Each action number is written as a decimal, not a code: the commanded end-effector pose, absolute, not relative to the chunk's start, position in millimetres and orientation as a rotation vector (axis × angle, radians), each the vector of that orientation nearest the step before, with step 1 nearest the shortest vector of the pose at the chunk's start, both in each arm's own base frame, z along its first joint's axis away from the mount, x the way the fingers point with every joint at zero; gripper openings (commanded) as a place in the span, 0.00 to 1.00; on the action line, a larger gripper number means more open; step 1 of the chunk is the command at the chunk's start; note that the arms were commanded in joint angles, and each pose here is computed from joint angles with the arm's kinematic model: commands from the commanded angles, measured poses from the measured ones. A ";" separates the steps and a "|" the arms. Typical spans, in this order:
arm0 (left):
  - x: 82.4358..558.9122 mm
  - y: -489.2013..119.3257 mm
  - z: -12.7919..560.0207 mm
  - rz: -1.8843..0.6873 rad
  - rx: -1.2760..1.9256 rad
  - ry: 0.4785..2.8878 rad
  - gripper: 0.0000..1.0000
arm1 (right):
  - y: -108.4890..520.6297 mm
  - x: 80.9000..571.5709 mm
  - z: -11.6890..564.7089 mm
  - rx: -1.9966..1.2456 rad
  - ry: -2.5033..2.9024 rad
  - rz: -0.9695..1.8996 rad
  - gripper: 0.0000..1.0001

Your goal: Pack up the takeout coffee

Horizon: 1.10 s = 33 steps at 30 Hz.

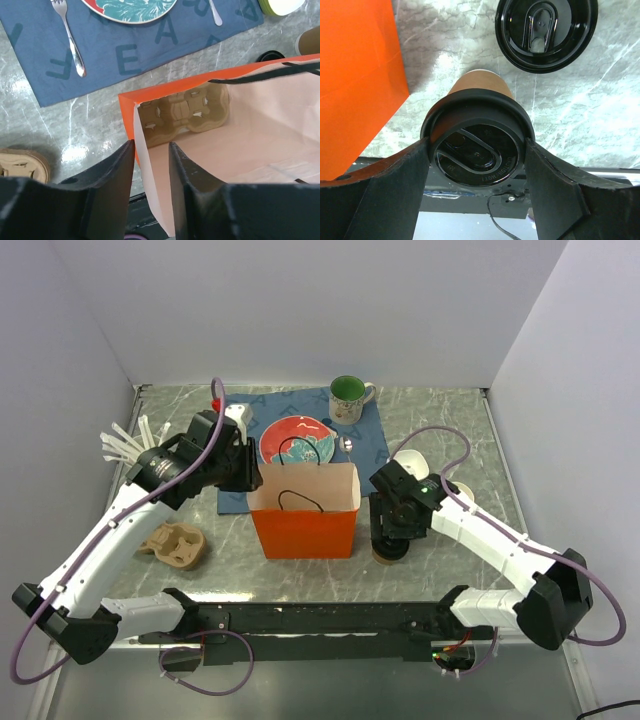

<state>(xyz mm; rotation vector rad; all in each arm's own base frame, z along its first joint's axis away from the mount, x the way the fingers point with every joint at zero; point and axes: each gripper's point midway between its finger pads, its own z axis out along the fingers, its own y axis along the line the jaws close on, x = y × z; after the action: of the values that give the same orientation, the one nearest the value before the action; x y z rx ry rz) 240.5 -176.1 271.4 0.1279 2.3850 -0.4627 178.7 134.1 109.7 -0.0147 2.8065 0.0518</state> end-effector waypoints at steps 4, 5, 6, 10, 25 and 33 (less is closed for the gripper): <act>241.1 -176.8 283.8 -0.495 0.095 2.348 0.29 | 134.6 189.6 139.3 -0.040 2.718 0.071 0.61; 241.7 -175.7 282.0 -0.482 0.088 2.357 0.27 | 135.6 191.1 143.0 -0.043 2.711 0.077 0.60; 242.6 -175.1 281.4 -0.474 0.085 2.359 0.26 | 135.4 192.1 146.2 -0.047 2.703 0.080 0.60; 244.5 -173.6 282.6 -0.464 0.091 2.342 0.16 | 128.6 193.0 163.4 -0.069 2.675 0.049 0.58; 244.3 -185.2 304.0 -0.568 0.287 2.132 0.01 | 133.5 215.0 356.4 -0.335 2.181 0.258 0.51; 236.4 -208.7 341.8 -0.776 0.383 1.838 0.01 | 181.9 170.0 433.6 -0.721 1.807 0.535 0.52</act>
<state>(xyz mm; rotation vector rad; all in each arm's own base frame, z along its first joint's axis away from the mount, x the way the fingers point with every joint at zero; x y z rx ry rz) 237.7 -189.9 302.8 0.3142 2.0662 -0.6310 194.5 160.8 395.0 -0.5044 2.0296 0.4061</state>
